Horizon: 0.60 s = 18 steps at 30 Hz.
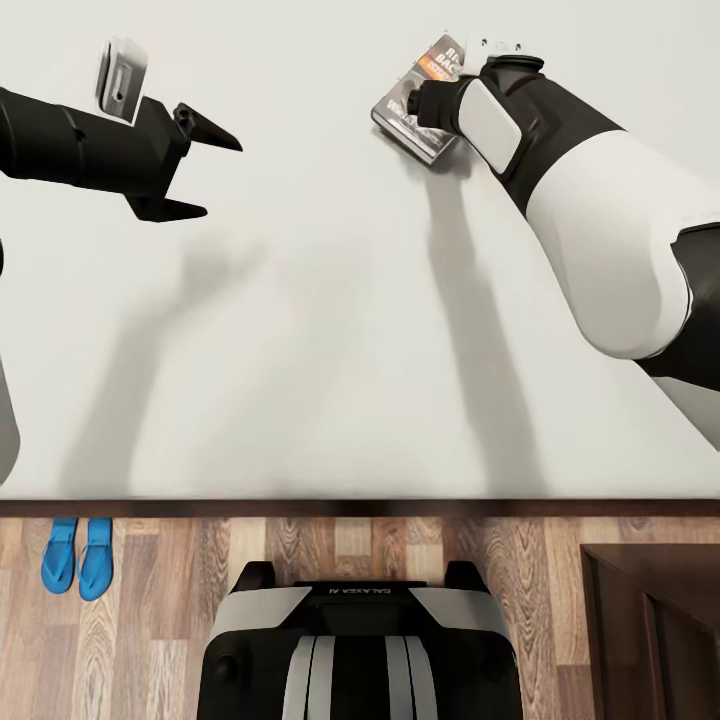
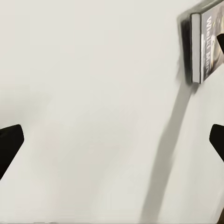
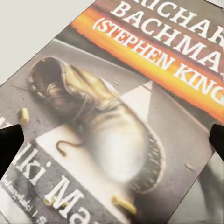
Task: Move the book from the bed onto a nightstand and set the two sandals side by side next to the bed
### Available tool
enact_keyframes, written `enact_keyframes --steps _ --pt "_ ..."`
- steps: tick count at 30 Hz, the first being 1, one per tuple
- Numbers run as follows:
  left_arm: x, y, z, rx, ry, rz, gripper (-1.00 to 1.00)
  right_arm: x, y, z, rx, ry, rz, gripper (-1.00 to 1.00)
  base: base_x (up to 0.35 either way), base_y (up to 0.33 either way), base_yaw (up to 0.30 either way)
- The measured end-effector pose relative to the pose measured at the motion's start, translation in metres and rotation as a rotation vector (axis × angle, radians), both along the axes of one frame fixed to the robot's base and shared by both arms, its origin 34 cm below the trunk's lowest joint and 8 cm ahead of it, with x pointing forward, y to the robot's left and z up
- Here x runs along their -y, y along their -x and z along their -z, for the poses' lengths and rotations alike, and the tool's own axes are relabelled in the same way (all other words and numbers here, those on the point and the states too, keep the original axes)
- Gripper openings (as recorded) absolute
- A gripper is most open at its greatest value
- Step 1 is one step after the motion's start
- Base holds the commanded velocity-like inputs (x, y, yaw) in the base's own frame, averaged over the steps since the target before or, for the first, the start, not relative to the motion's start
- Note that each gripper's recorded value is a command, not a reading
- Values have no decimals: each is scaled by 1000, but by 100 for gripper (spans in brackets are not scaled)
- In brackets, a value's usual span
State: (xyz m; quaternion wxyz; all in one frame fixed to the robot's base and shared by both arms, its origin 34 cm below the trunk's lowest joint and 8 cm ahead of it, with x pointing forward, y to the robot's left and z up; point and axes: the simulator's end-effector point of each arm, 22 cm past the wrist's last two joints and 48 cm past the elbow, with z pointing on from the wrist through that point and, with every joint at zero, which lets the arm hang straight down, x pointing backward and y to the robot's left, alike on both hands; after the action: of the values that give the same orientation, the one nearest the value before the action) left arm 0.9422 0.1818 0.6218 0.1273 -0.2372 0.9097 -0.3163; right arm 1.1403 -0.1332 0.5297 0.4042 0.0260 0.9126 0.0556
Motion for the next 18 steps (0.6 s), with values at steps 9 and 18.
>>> enact_keyframes --steps 9,18 --pt "1 0 0 0 2 1 100 0 0 0 -2 2 -1 100 -31 -5 0" --pt "2 0 0 1 3 2 100 0 -13 -23 8 -2 1 100 -5 -1 0"
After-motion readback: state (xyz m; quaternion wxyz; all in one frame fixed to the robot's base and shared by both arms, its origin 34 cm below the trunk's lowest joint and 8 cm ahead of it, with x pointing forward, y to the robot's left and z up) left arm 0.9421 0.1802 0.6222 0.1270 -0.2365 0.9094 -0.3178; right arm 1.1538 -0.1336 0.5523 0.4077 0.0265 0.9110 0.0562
